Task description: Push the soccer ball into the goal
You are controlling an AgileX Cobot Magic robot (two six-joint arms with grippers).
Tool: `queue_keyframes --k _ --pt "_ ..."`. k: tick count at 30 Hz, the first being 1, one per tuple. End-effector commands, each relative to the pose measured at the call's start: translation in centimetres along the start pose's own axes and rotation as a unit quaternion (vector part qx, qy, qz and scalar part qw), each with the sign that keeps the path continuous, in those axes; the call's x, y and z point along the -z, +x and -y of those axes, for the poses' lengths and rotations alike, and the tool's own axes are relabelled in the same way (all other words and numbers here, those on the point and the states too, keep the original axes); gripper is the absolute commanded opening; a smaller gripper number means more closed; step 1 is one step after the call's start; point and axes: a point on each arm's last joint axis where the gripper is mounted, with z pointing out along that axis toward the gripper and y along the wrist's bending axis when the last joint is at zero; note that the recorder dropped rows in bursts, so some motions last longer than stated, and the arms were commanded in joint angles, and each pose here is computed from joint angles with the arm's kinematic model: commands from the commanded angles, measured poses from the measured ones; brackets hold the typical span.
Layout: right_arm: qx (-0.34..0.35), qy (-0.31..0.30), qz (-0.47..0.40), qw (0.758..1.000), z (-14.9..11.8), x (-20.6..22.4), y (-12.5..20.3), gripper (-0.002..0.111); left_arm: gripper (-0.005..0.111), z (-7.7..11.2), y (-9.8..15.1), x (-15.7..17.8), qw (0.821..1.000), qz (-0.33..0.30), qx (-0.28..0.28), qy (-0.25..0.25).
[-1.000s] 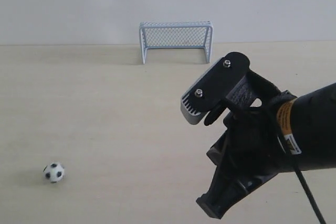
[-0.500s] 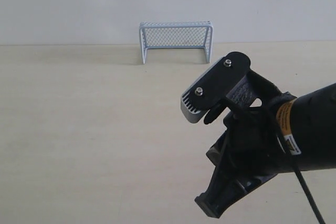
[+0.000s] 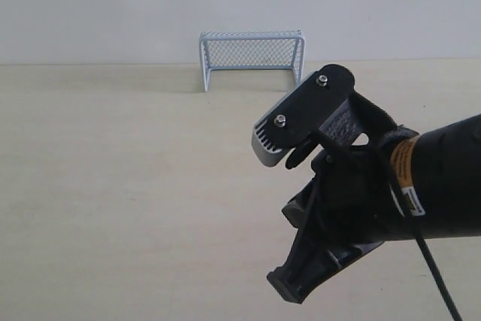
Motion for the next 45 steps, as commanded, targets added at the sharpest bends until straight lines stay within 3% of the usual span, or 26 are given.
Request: queue_keyframes --k 1,14,24,32,45 --pt "0.002 -0.001 0.018 1.0 0.0 0.5 -0.1 0.0 0.006 0.0 -0.2 0.1 1.0 0.005 0.004 -0.001" --pt "-0.024 0.001 0.054 0.998 0.6 2.3 0.0 0.0 0.006 0.0 -0.2 0.1 1.0 0.005 0.004 -0.001" --pt "-0.133 0.033 0.197 0.971 3.6 3.6 4.7 0.0 0.006 0.0 -0.2 0.1 1.0 0.005 0.004 -0.001" --pt "-0.231 0.092 0.269 0.931 4.8 6.5 9.8 0.0 0.006 0.0 -0.2 0.1 1.0 0.005 0.004 -0.001" --pt "-0.305 0.205 0.423 0.828 4.3 10.1 15.5 0.0 0.006 0.0 -0.2 0.1 1.0 0.005 0.004 -0.001"
